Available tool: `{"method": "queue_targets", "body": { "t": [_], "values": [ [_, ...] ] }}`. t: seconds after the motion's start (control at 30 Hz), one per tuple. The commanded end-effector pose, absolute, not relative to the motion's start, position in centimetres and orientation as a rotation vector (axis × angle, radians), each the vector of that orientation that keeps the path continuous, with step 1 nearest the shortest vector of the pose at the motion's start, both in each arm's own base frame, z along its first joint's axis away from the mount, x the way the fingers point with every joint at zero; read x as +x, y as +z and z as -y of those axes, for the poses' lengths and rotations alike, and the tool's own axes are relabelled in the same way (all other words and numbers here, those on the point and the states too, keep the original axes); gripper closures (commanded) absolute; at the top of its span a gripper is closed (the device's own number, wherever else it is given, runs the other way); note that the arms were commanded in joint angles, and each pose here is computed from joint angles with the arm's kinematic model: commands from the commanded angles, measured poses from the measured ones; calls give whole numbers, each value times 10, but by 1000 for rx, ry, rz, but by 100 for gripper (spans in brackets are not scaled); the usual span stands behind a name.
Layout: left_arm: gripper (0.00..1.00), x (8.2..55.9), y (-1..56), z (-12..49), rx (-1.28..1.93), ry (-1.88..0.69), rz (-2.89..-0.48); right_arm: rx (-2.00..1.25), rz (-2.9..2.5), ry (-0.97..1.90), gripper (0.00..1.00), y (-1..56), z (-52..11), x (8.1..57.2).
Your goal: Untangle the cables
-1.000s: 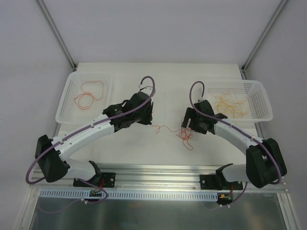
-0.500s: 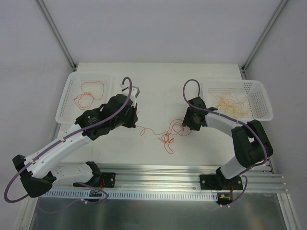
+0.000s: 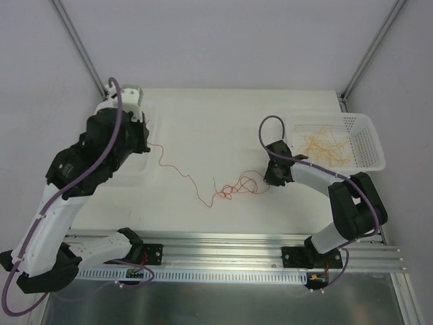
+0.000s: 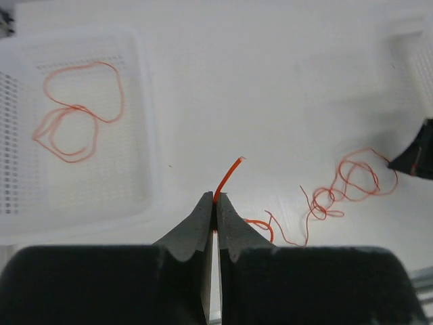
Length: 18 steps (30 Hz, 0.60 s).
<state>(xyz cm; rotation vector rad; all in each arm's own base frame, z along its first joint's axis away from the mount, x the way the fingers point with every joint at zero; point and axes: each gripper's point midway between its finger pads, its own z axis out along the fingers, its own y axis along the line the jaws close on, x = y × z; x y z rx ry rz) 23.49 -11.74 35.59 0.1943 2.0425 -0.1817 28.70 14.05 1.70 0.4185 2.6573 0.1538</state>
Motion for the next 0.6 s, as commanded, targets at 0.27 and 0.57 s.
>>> {"method": "queue_targets", "body": {
  "t": [0.27,0.57],
  "values": [
    [100,225,549,18,7,144,-1571,544,-2693,-46,99,11,-84,240],
    [98,226,600,27,60,87,-1413,554,-2666,22,99,23,-84,239]
  ]
}}
